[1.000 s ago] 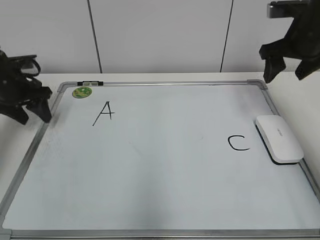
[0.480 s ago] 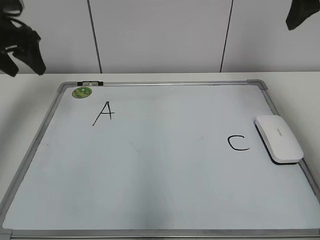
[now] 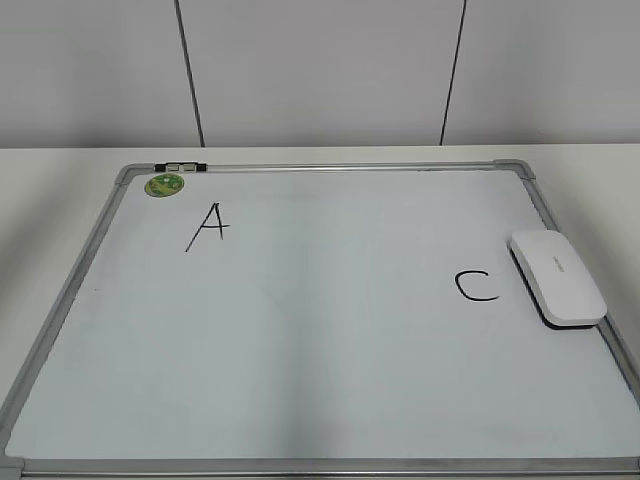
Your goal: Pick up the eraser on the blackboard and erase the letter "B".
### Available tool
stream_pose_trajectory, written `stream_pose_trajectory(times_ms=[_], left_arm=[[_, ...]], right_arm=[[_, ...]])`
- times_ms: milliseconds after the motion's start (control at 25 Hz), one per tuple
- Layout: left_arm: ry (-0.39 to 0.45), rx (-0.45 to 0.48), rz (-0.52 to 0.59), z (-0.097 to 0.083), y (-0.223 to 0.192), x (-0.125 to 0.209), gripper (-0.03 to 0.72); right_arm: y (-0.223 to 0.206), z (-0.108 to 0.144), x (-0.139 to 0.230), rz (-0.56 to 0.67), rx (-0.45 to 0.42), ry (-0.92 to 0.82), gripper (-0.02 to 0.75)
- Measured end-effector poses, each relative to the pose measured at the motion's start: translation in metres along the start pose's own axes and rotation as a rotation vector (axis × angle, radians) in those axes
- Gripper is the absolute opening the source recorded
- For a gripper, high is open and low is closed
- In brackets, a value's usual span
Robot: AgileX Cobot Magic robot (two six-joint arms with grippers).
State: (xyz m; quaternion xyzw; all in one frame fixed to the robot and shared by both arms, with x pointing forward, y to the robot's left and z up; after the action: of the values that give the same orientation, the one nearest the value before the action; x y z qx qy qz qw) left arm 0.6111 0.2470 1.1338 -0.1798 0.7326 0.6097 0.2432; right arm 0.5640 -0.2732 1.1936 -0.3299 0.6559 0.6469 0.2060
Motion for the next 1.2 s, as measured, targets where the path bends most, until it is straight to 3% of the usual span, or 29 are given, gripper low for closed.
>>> stream_pose_trajectory(times_ms=[400, 680, 920, 1200], left_arm=[[0.001, 0.002, -0.024, -0.008, 0.064, 0.078, 0.513], [-0.009, 0.004, -0.081, -0.012, 0.099, 0.122, 0.51], [-0.016, 0.006, -0.128, -0.013, 0.118, 0.152, 0.51], [-0.027, 0.007, -0.196, -0.014, 0.135, 0.199, 0.51]], right_arm=[[0.082, 0.002, 0.018, -0.16, 0.02, 0.019, 0.587], [0.1, 0.009, 0.082, -0.131, 0.016, 0.023, 0.586], [0.108, 0.005, 0.143, -0.108, 0.077, 0.025, 0.586], [0.116, 0.016, 0.199, -0.142, 0.051, -0.009, 0.585]])
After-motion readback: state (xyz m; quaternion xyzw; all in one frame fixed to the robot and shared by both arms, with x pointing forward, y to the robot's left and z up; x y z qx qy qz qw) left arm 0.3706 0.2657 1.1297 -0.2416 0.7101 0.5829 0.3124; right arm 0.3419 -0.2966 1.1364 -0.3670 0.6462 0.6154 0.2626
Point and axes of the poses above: a point on each arm's last joint axis where the gripper is mounted, y pointing back along that axis away from the gripper, z along the wrist's bending axis when the last joint is at zero, x = y × z, the point moved 8 cm from there along -y, pointing out along that axis toward the gripper, and after that the axes turned 1 degree about y, right-handed, at the moved point
